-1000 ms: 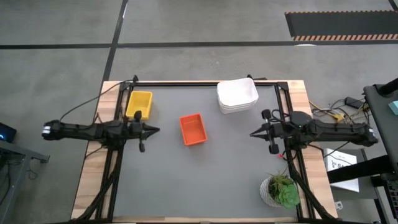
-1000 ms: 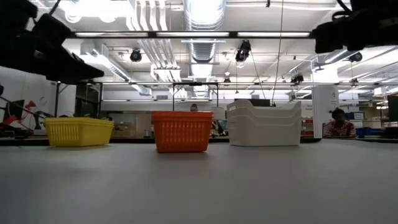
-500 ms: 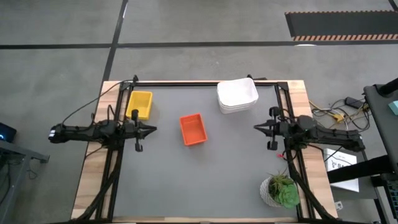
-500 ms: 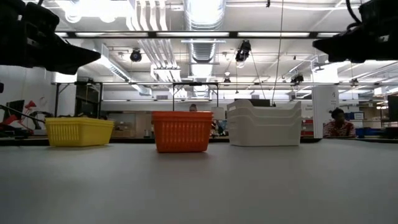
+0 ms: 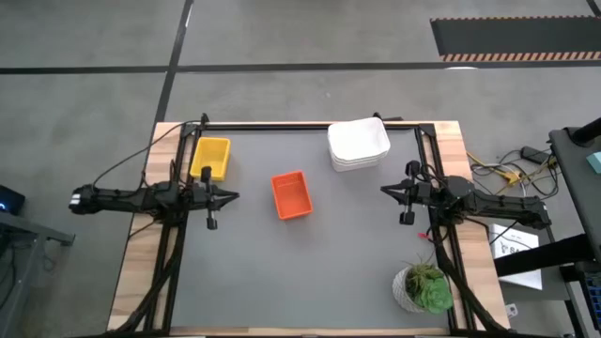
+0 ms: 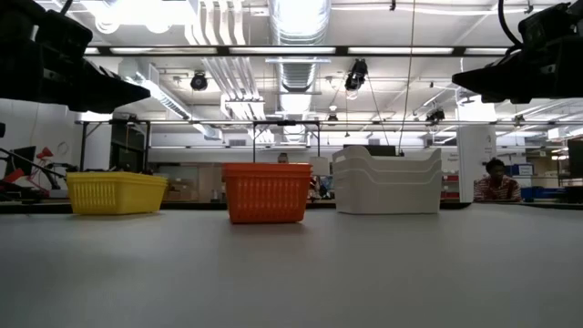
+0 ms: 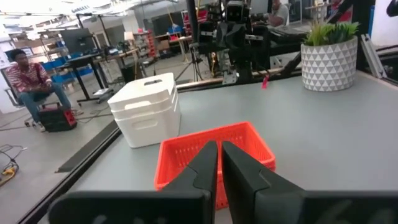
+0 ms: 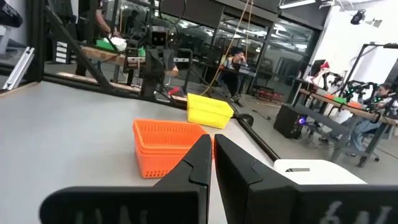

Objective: Stack baskets by color
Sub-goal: Return to Home Position

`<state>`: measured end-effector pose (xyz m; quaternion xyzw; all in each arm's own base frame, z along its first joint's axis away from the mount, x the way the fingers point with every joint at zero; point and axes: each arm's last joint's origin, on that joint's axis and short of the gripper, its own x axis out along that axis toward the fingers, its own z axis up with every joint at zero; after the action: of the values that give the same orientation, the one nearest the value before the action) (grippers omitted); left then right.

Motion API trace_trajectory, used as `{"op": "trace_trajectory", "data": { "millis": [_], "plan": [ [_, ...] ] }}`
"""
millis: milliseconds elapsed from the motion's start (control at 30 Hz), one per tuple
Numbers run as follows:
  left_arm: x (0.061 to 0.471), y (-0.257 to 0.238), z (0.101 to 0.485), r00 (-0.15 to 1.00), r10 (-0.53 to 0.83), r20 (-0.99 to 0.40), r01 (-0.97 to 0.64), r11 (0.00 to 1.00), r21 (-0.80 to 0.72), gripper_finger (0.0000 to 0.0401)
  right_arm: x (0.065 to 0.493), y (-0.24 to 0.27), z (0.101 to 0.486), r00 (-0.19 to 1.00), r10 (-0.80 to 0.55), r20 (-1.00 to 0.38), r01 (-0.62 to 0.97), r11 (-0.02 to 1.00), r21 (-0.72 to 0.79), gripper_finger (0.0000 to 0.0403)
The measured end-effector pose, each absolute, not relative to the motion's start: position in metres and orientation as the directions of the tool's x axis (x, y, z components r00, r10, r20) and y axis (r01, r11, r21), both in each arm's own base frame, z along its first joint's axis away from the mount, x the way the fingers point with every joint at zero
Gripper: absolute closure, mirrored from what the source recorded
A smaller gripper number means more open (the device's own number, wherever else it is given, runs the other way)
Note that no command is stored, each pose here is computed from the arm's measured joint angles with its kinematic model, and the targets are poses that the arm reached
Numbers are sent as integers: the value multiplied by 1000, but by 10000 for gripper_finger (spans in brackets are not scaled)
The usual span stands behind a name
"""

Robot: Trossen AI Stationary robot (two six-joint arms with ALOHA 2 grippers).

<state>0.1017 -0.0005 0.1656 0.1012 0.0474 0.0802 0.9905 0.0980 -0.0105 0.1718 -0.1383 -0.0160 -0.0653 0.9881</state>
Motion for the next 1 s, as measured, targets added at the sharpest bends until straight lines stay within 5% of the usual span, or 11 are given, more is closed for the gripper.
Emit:
{"op": "trace_trajectory", "data": {
  "millis": [1000],
  "plan": [
    [109, -1, 155, 966, 170, -196, -123, 965, 233, 395, 98, -10, 171, 991, -125, 40, 131, 957, -258, 390]
  ]
}}
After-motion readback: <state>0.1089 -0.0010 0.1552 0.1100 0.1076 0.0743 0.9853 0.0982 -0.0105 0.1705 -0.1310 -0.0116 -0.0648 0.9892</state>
